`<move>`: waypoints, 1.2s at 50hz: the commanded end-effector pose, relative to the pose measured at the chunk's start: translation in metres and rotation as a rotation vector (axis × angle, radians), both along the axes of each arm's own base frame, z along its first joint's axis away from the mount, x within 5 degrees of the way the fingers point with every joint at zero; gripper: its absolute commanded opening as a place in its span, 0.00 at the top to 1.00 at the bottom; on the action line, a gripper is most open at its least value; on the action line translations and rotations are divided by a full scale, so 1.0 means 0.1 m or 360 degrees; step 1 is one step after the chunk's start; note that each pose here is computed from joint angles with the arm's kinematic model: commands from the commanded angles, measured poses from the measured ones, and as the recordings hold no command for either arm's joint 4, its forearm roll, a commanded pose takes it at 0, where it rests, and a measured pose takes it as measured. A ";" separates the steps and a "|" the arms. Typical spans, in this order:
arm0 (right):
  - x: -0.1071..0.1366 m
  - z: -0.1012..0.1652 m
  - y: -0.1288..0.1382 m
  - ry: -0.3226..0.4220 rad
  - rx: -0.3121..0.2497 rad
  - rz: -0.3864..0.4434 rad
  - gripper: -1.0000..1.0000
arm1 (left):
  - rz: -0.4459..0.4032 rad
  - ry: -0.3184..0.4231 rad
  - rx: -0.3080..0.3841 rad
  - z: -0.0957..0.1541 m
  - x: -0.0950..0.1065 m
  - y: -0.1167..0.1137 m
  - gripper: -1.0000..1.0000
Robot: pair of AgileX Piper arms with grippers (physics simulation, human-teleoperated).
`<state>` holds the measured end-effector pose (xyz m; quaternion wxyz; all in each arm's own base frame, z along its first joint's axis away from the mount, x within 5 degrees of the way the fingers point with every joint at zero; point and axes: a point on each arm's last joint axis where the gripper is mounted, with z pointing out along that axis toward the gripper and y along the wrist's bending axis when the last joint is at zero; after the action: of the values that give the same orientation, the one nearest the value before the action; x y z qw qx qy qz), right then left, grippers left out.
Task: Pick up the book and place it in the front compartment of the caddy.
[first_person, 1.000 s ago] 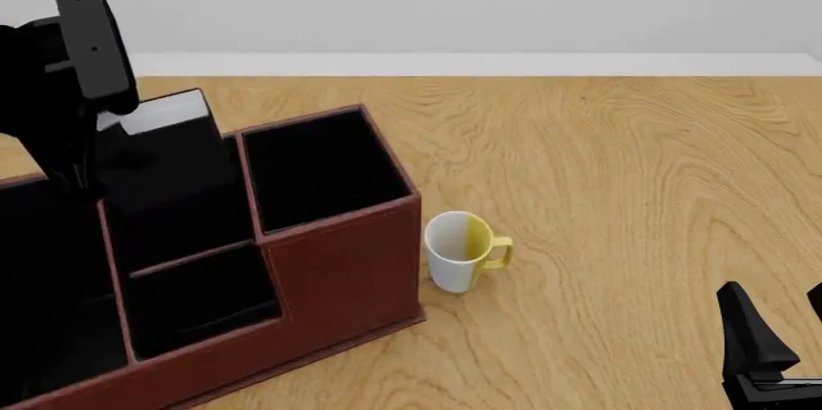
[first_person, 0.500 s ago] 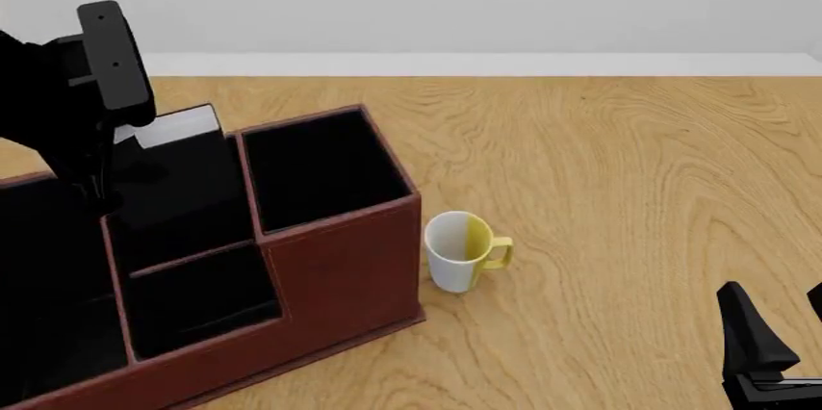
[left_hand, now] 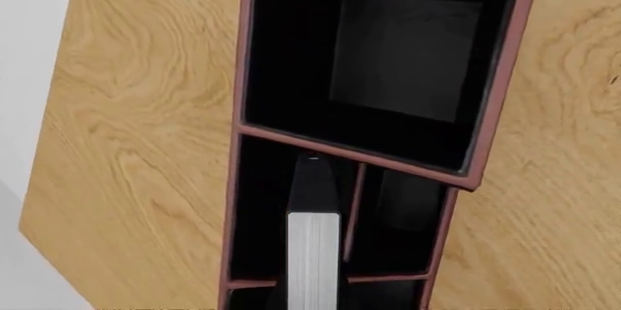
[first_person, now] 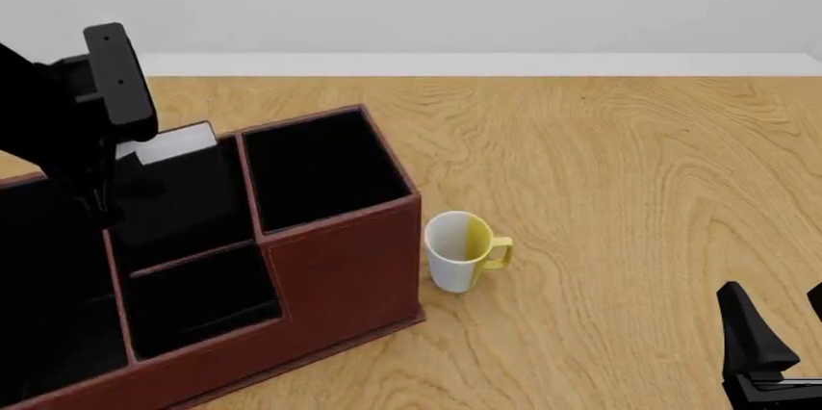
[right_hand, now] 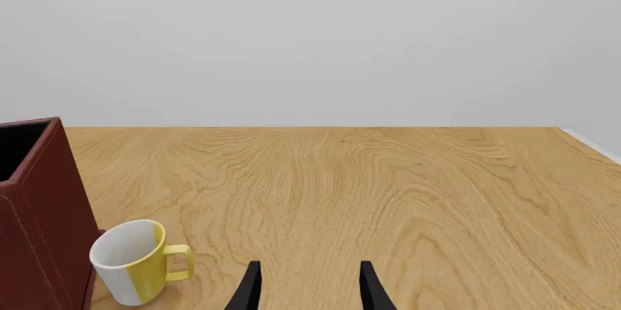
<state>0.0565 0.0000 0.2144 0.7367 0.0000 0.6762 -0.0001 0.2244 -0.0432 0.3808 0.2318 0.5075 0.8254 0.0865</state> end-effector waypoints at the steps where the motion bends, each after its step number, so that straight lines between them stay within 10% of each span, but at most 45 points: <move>1: 0.00 0.00 0.00 0.0000 0.0000 0.0000 0.00 | -0.0005 0.0006 0.0016 -0.04 0.02 0.02 1.00; 44: 0.00 0.00 0.00 -0.0001 0.0000 -0.0001 0.00 | 0.0070 -0.0013 0.0000 -0.87 0.21 0.07 1.00; 45: 0.00 0.00 0.00 0.0000 0.0000 0.0000 0.00 | 0.0057 -0.0022 0.0015 -0.89 0.20 0.09 0.00; 60: 0.00 0.00 0.00 0.0000 0.0000 0.0000 0.00 | 0.0055 -0.0089 -0.0003 -0.65 0.19 0.07 0.00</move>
<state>0.0565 0.0000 0.2144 0.7368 0.0000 0.6762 -0.0001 0.2437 -0.0367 0.3071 0.2440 0.4894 0.8314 0.0985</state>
